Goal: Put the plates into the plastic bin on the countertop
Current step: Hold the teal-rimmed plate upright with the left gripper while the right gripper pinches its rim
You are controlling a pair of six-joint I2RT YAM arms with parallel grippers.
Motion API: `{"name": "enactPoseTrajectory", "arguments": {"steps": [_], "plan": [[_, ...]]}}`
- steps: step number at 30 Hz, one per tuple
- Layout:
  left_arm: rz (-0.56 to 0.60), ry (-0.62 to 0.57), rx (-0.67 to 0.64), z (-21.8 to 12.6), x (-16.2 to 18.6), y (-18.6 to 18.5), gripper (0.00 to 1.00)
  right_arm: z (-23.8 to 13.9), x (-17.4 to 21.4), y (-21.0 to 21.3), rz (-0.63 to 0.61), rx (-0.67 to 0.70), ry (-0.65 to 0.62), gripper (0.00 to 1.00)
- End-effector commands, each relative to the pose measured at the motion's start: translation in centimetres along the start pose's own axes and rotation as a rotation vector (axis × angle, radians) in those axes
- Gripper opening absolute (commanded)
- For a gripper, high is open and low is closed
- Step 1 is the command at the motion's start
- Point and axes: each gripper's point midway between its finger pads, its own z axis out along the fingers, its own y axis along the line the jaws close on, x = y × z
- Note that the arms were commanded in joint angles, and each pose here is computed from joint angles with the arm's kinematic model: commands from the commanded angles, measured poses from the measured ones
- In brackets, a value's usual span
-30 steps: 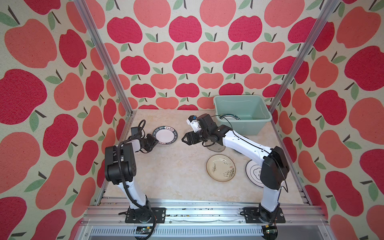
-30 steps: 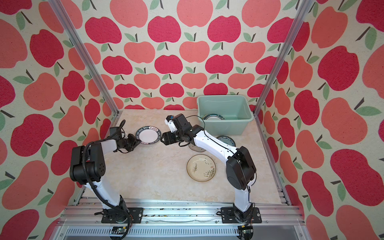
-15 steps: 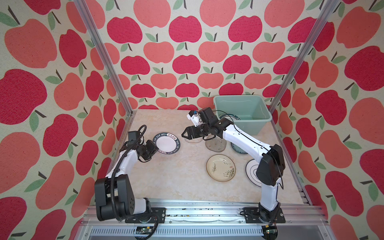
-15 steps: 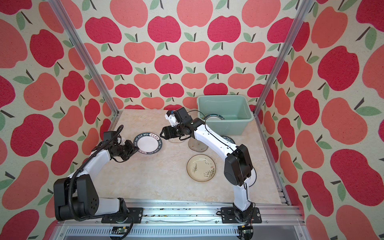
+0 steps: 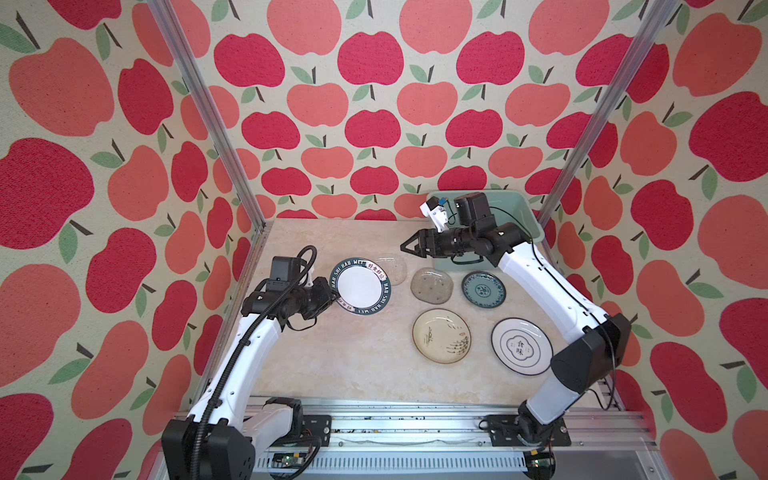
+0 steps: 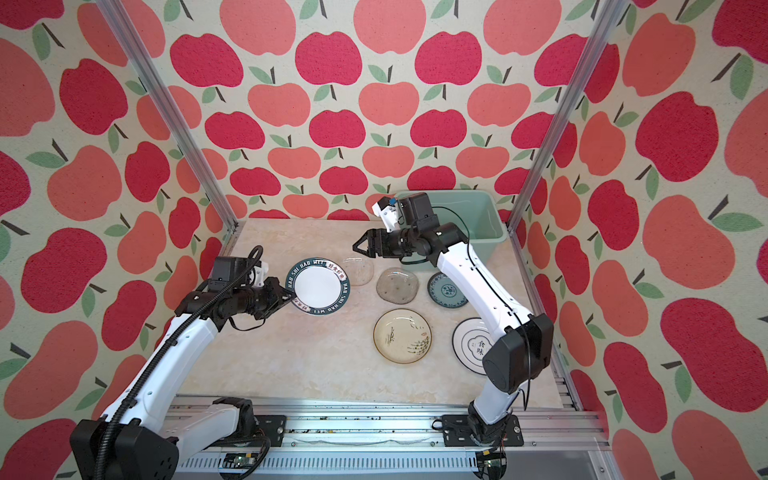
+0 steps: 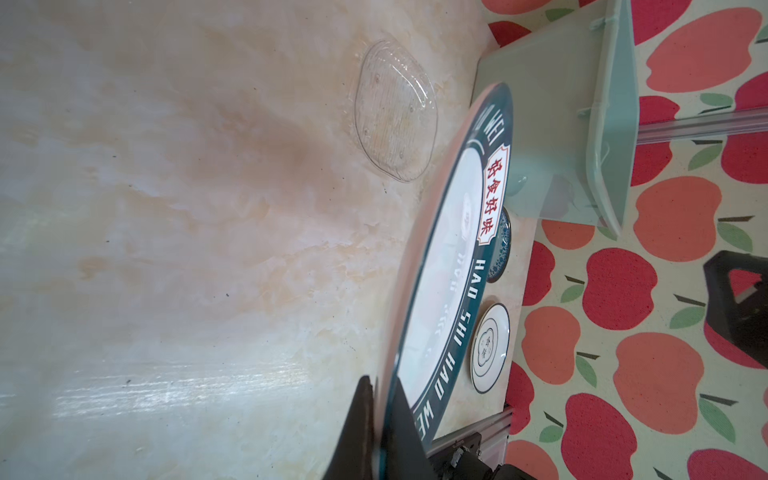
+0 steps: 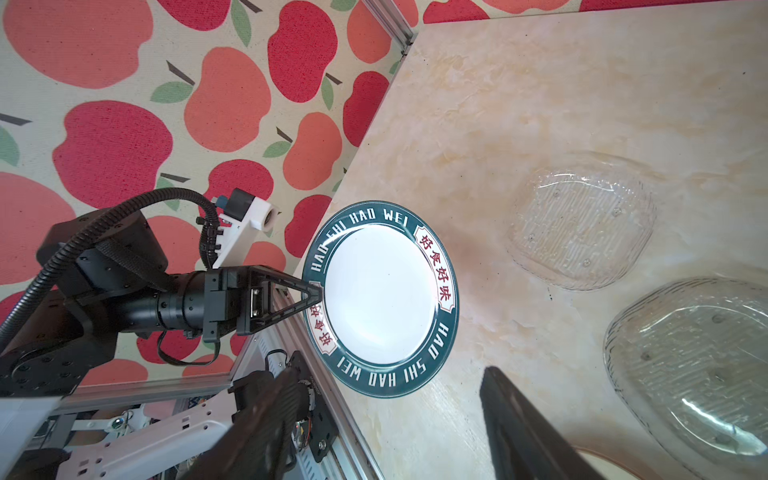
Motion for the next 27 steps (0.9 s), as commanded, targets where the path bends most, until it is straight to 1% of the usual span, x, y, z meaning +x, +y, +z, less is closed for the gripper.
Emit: {"name": "enactPoseTrajectory", "arguments": {"steps": [1,4,7,10,14,22,27], "plan": [[0.054,0.017,0.112,-2.1,0.7,-4.1,0.00,-1.9,2.1,0.0,0.073,-0.048,0.054,0.72],[0.079,0.033,0.162,-2.5,1.0,-6.1,0.00,-3.2,2.7,-0.2,0.107,-0.070,0.046,0.73],[0.109,0.042,0.212,-2.9,1.2,-8.0,0.00,-3.4,3.9,-0.2,0.129,-0.101,0.061,0.74],[0.127,0.089,0.206,-1.9,1.4,-8.9,0.00,-3.5,4.7,0.2,0.138,-0.136,0.068,0.74],[0.165,0.118,0.219,-1.4,1.8,-10.5,0.00,-3.4,5.0,0.2,0.147,-0.163,0.052,0.75],[0.193,0.157,0.251,-0.4,2.6,-12.4,0.00,-2.3,6.1,-0.6,0.189,-0.180,0.090,0.74],[0.198,0.169,0.257,-0.2,2.8,-12.9,0.00,-1.8,6.4,-1.1,0.202,-0.190,0.085,0.74]]}}
